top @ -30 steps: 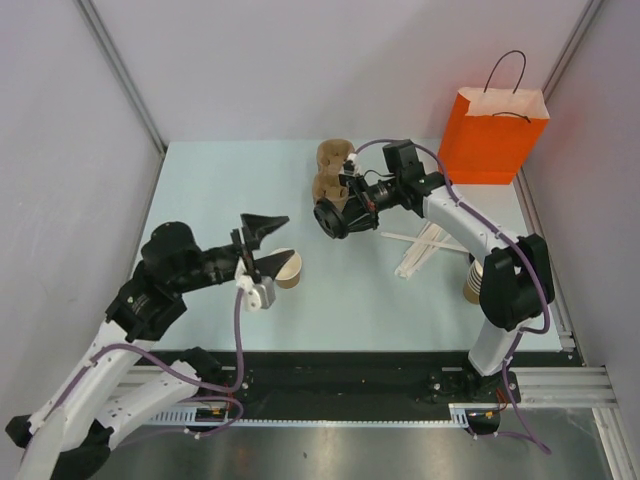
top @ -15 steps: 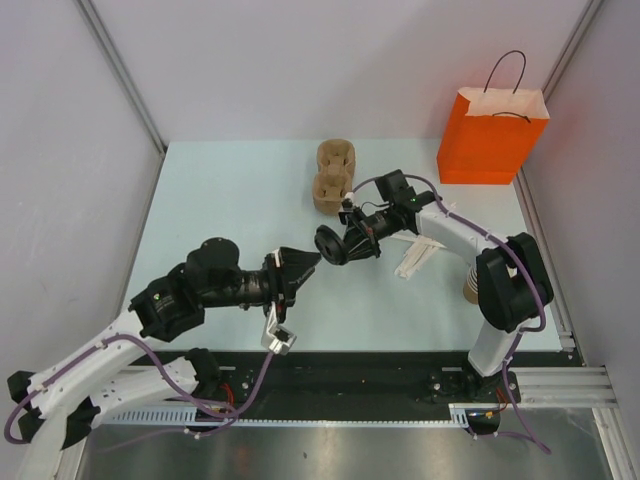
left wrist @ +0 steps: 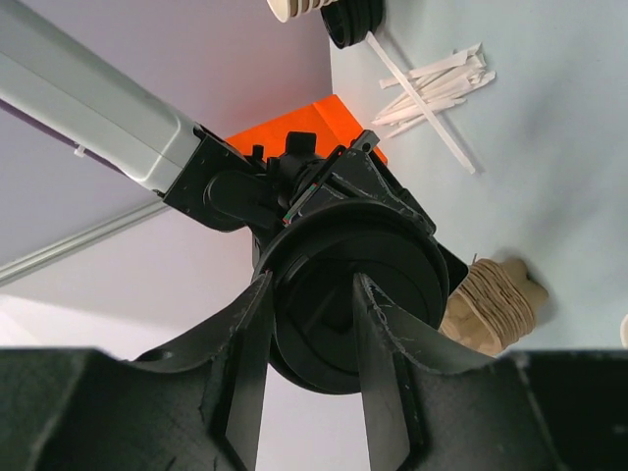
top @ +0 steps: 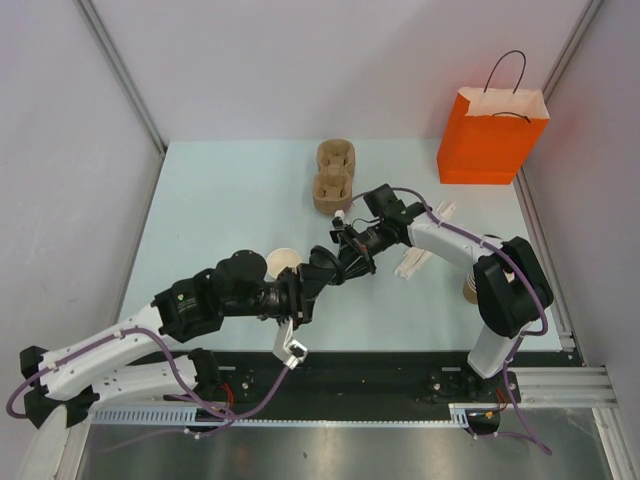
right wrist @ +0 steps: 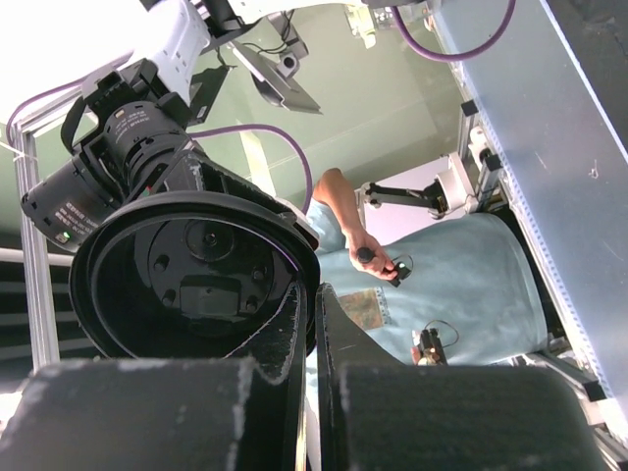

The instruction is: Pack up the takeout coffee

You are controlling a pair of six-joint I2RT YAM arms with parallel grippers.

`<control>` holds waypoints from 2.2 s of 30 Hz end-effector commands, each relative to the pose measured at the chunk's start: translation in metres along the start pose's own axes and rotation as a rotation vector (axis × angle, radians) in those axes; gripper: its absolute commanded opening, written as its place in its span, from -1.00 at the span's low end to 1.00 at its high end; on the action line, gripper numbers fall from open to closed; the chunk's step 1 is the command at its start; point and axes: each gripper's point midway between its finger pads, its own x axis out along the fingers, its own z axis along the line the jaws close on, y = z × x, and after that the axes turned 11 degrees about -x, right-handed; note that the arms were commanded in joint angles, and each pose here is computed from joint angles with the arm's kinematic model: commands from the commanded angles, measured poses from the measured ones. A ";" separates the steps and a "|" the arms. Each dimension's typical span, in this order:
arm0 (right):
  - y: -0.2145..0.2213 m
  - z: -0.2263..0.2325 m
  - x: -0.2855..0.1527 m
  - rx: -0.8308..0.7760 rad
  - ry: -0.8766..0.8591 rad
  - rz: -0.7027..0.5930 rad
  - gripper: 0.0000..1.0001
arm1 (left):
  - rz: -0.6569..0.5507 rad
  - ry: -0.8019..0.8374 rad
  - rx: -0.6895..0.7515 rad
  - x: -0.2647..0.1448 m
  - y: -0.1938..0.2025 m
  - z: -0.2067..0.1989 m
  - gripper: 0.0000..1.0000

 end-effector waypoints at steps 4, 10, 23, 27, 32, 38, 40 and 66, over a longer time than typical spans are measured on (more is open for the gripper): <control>0.021 0.017 0.003 -0.028 -0.052 0.067 -1.00 | 0.042 0.025 0.068 0.008 0.003 -0.002 -0.22; 0.020 0.012 0.005 -0.021 -0.040 0.062 -1.00 | 0.065 0.050 0.115 0.010 0.006 -0.007 -0.25; 0.018 0.010 0.006 -0.027 -0.036 0.061 -1.00 | 0.068 0.042 0.192 0.012 0.002 -0.007 -0.28; 0.012 0.007 -0.001 -0.015 -0.031 0.027 -1.00 | 0.045 0.044 0.175 0.002 -0.004 -0.003 -0.27; 0.008 0.003 -0.002 -0.007 -0.021 0.017 -1.00 | 0.054 0.056 0.215 0.001 -0.005 -0.001 -0.28; 0.008 0.002 0.000 -0.012 -0.015 0.018 -1.00 | 0.067 0.053 0.225 0.006 -0.006 0.006 -0.28; 0.009 0.001 0.001 -0.013 -0.014 0.019 -1.00 | 0.072 0.056 0.227 0.008 -0.006 0.006 -0.30; 0.003 -0.006 0.000 -0.033 0.009 -0.004 -1.00 | 0.129 0.094 0.278 0.005 -0.008 0.023 -0.25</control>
